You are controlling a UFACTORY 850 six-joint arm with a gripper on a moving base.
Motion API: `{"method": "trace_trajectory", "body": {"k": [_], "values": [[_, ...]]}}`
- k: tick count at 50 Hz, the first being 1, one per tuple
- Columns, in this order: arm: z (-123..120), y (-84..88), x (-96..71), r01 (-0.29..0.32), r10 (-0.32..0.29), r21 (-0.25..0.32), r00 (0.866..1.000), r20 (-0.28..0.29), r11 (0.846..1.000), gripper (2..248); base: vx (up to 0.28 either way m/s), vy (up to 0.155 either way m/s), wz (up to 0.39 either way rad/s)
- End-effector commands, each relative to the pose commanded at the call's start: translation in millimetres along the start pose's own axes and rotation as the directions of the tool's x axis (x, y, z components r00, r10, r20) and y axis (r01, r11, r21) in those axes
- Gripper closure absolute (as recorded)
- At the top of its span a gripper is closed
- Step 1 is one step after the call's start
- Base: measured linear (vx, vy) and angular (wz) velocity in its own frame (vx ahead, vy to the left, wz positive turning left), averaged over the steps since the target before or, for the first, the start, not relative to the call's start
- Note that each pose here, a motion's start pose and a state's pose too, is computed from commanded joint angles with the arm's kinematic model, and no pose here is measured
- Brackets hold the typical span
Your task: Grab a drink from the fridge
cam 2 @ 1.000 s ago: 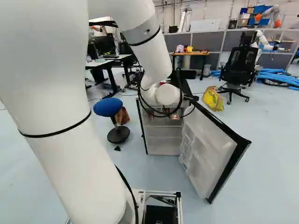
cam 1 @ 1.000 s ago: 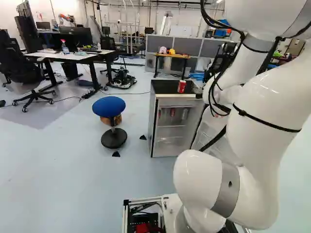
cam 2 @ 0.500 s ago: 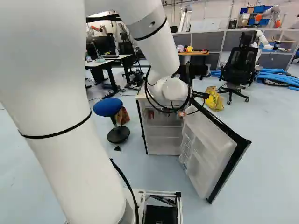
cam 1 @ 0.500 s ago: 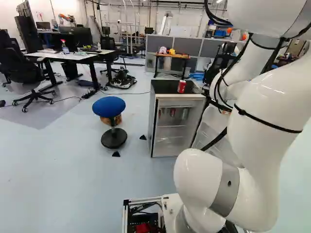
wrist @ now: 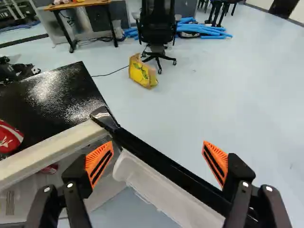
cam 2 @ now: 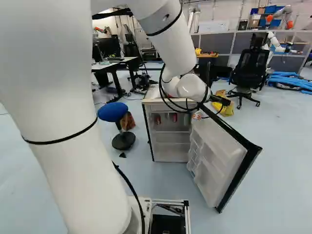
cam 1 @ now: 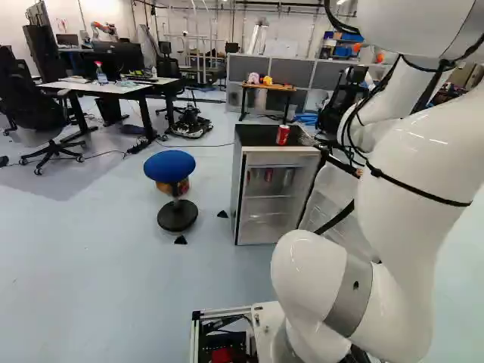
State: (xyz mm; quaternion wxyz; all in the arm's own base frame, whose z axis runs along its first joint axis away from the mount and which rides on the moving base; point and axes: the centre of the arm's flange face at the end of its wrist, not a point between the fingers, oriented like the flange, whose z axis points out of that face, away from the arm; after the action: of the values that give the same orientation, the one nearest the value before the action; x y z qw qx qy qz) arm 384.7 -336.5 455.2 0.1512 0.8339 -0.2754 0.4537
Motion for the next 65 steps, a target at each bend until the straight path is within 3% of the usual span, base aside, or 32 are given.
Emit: {"method": "trace_trajectory", "body": {"k": [18, 37, 51, 65], "values": [[7, 23.6, 17.2, -0.085, 0.090, -0.073, 0.993, 0.070, 0.994, 3, 0.000, 0.000, 0.000], [15, 44.5, 36.8, -0.168, 0.187, -0.135, 0.972, 0.141, 0.976, 3, 0.000, 0.000, 0.000], [22, 57.6, 51.4, -0.214, 0.247, -0.172, 0.948, 0.199, 0.962, 3, 0.000, 0.000, 0.000], [43, 68.1, 55.0, -0.250, 0.302, -0.203, 0.909, 0.288, 0.947, 3, 0.000, 0.000, 0.000]]}}
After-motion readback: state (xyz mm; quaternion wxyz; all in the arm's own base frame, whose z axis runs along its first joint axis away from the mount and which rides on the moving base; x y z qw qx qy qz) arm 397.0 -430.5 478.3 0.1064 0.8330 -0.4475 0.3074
